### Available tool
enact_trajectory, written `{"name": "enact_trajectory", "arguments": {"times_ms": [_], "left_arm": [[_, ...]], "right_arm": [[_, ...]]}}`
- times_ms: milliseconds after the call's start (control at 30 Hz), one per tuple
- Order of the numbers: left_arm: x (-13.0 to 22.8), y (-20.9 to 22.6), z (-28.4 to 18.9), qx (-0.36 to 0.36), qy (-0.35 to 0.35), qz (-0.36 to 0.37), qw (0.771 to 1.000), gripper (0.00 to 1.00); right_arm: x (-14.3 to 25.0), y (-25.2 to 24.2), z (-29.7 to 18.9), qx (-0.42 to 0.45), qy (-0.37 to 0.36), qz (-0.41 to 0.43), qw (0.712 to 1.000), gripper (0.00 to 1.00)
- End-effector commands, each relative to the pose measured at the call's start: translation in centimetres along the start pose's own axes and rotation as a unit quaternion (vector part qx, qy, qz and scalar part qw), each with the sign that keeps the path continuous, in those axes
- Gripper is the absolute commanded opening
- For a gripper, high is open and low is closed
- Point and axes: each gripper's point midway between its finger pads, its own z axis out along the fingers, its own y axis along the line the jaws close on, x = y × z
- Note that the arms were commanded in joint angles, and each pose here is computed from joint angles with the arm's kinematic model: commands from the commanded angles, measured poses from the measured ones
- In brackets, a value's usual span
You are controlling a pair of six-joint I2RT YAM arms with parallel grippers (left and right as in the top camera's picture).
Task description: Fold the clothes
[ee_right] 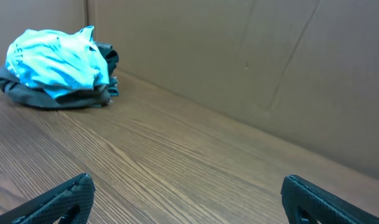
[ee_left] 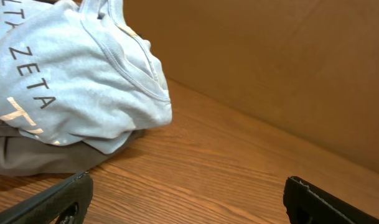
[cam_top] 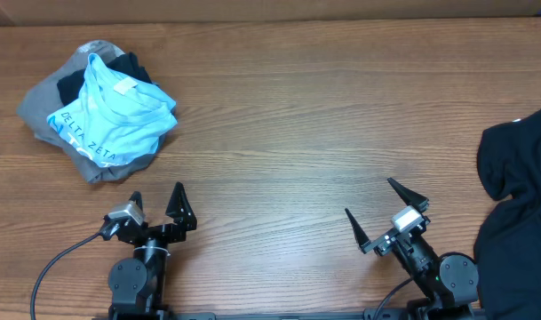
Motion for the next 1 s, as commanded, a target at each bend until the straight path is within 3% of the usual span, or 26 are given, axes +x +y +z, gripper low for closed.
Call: {"name": "enact_trajectory", "arguments": {"times_ms": [0,233,333,500,700,967], "left_arm": [[0.1,-0.4,0.0,0.013,0.001,0.008,1.000,1.00],[-2.0,-3.3,-1.0,0.067,0.006,0.008,0.998,1.00],[-3.5,-4.5,-1.9,0.075,0.017,0.029,0.997,1.00],[-4.9,-5.7,-2.8,0.058,0.087,0.051,0.993,1.00],[-8.1,-7.3,-1.7,0.018,0.177,0.047,0.983,1.00],[-12.8,-9.8,0.7,-0.032,0.291,0.047,0.955,1.00]], "right_arm": [[0.2,-0.1,0.0,0.005,-0.001,0.042,0.999,1.00],[-3.8,-0.6,-0.7,0.004,-0.036,0.183,0.983,1.00],[-4.6,-0.6,-1.1,0.004,-0.022,0.201,0.979,1.00],[-3.7,-0.6,-1.5,0.019,0.077,0.242,0.967,1.00],[-3.0,-3.0,-1.6,0.087,0.220,0.278,0.931,1.00],[-7.3,-4.4,1.6,0.063,0.357,0.319,0.876,1.00]]}}
